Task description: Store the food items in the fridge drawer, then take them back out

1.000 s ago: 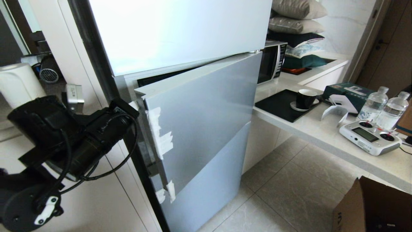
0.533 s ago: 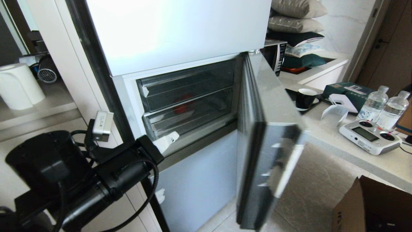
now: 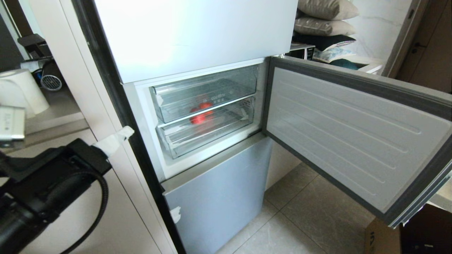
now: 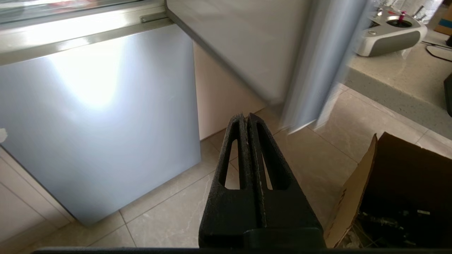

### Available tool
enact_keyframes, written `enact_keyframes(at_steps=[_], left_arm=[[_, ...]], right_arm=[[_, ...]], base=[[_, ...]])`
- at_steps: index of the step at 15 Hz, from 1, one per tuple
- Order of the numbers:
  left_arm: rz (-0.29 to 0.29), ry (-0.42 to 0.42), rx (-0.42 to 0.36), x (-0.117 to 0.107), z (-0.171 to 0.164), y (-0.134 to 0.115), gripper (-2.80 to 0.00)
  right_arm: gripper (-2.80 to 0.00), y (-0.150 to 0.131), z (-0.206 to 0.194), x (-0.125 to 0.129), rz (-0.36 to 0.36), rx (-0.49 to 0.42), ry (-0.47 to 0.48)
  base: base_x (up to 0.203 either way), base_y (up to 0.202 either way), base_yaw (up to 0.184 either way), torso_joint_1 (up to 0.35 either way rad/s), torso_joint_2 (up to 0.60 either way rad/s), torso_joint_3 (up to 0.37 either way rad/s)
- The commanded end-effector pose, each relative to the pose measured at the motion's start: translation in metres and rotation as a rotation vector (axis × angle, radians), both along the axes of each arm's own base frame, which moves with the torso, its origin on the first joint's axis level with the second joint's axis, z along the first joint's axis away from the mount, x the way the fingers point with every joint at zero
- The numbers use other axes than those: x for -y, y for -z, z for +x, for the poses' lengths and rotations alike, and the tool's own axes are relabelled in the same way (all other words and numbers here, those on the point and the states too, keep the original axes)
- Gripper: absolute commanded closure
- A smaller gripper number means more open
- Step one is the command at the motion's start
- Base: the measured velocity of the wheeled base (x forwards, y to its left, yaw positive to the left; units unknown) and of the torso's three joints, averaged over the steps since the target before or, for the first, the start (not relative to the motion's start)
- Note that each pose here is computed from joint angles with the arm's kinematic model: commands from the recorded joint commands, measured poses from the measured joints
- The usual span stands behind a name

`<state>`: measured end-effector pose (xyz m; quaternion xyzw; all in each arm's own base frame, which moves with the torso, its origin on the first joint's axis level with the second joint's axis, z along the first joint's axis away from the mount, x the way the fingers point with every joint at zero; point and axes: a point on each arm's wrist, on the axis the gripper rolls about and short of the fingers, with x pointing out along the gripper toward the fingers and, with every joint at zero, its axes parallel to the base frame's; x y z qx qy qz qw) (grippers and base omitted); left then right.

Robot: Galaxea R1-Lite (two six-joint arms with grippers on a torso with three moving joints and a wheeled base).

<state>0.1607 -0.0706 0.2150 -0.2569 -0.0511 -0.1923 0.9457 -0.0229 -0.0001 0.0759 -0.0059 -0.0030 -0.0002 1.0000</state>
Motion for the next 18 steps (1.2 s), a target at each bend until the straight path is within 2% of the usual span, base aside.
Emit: enact_keyframes(at_steps=[1, 2, 4, 6, 8, 9, 10, 11, 14, 16, 17, 18], left_arm=[[0.120, -0.092, 0.178, -0.024, -0.050, -0.033, 0.00], [0.164, -0.122, 0.211, -0.032, -0.068, -0.043, 0.00], [0.208, -0.172, 0.263, -0.051, -0.108, -0.070, 0.00], [0.251, -0.305, 0.265, -0.069, -0.143, -0.090, 0.00], [0.299, -0.527, 0.223, -0.074, -0.168, -0.086, 0.00], [0.326, -0.638, 0.189, -0.073, -0.181, -0.076, 0.00], [0.362, -0.720, 0.163, -0.069, -0.197, -0.060, 0.00], [0.414, -0.753, 0.124, -0.065, -0.203, -0.036, 0.00], [0.518, -0.712, -0.095, -0.068, -0.175, 0.042, 0.00], [0.590, -0.574, -0.283, -0.070, -0.162, 0.102, 0.00], [0.602, -0.517, -0.349, -0.070, -0.160, 0.121, 0.00], [0.608, -0.459, -0.380, -0.069, -0.161, 0.130, 0.00]], right_arm=[[0.00, 0.000, 0.000, 0.000, -0.001, 0.002, 0.000], [0.00, 0.000, 0.000, 0.000, -0.001, 0.002, -0.002], [0.00, 0.000, 0.000, 0.000, 0.000, 0.002, 0.000], [0.00, 0.000, 0.000, 0.000, -0.001, 0.000, -0.002], [0.00, 0.000, 0.000, 0.000, -0.001, -0.001, -0.001], [0.00, 0.000, 0.000, 0.000, -0.001, 0.002, -0.002], [0.00, 0.000, 0.000, 0.000, -0.001, 0.000, -0.001], [0.00, 0.000, 0.000, 0.000, -0.002, 0.000, -0.001], [0.00, 0.000, 0.000, 0.000, 0.003, 0.000, -0.002], [0.00, 0.000, 0.000, 0.000, 0.001, 0.000, -0.002], [0.00, 0.000, 0.000, 0.000, 0.003, 0.000, -0.002], [0.00, 0.000, 0.000, 0.000, -0.001, 0.000, 0.000]], base=[[0.000, 0.000, 0.000, 0.000, 0.00, 0.000], [0.000, 0.000, 0.000, 0.000, 0.00, 0.000], [0.000, 0.000, 0.000, 0.000, 0.00, 0.000], [0.000, 0.000, 0.000, 0.000, 0.00, 0.000], [0.000, 0.000, 0.000, 0.000, 0.00, 0.000], [0.000, 0.000, 0.000, 0.000, 0.00, 0.000], [0.000, 0.000, 0.000, 0.000, 0.00, 0.000], [0.000, 0.000, 0.000, 0.000, 0.00, 0.000], [0.000, 0.000, 0.000, 0.000, 0.00, 0.000], [0.000, 0.000, 0.000, 0.000, 0.00, 0.000], [0.000, 0.000, 0.000, 0.000, 0.00, 0.000], [0.000, 0.000, 0.000, 0.000, 0.00, 0.000]])
